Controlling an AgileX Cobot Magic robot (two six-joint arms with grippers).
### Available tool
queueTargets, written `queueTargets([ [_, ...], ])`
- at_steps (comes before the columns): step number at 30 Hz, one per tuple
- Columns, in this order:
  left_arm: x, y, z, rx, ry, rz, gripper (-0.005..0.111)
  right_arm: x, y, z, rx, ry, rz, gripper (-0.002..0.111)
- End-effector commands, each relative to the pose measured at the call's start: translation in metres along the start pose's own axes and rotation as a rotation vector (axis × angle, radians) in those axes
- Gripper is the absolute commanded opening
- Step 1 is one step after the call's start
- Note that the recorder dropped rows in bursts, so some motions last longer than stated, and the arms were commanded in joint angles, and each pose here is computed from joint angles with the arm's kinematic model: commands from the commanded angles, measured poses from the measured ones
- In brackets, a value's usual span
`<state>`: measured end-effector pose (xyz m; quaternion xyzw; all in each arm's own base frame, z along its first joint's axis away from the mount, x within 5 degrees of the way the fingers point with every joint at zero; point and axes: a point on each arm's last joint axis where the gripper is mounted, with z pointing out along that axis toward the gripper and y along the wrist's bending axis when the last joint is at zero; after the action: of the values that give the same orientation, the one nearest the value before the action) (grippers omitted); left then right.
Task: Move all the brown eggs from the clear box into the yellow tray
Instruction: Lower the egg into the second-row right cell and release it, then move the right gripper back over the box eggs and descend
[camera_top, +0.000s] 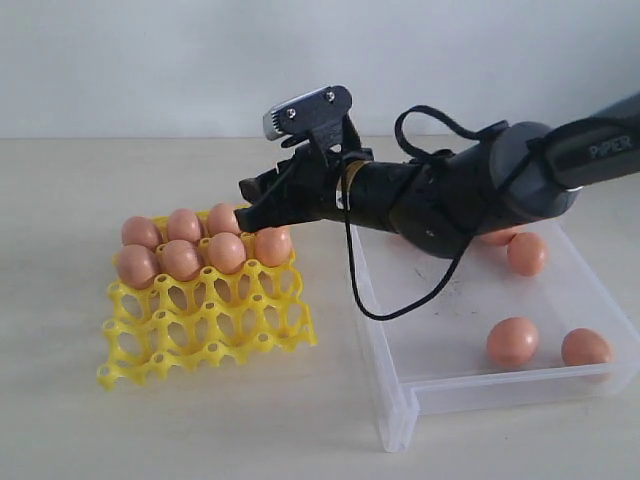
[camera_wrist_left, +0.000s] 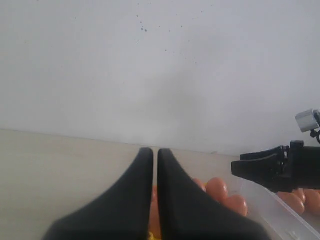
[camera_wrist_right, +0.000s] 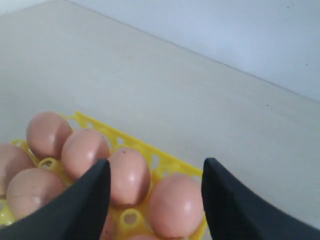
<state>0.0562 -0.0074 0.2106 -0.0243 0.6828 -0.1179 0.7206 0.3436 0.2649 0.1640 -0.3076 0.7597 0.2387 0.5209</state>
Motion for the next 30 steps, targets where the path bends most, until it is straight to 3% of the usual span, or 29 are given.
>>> queueTargets([
  [1, -0.003, 0.000, 0.000, 0.004, -0.020, -0.017, 0.004, -0.011, -0.004, -0.013, 0.057, 0.088, -0.046, 0.042],
  [5, -0.003, 0.000, 0.000, 0.004, -0.020, -0.017, 0.004, -0.014, -0.008, -0.028, 0.117, 0.236, -0.145, 0.000],
  [18, -0.003, 0.000, 0.000, 0.004, -0.020, -0.017, 0.004, -0.060, -0.046, -0.106, 0.354, 0.426, -0.168, 0.000],
  [23, -0.003, 0.000, 0.000, 0.004, -0.020, -0.017, 0.004, -0.067, -0.072, -0.138, 0.554, 0.510, -0.131, 0.000],
  [30, -0.003, 0.000, 0.000, 0.004, -0.020, -0.017, 0.004, -0.064, -0.093, -0.170, 0.863, 0.729, -0.233, 0.000],
])
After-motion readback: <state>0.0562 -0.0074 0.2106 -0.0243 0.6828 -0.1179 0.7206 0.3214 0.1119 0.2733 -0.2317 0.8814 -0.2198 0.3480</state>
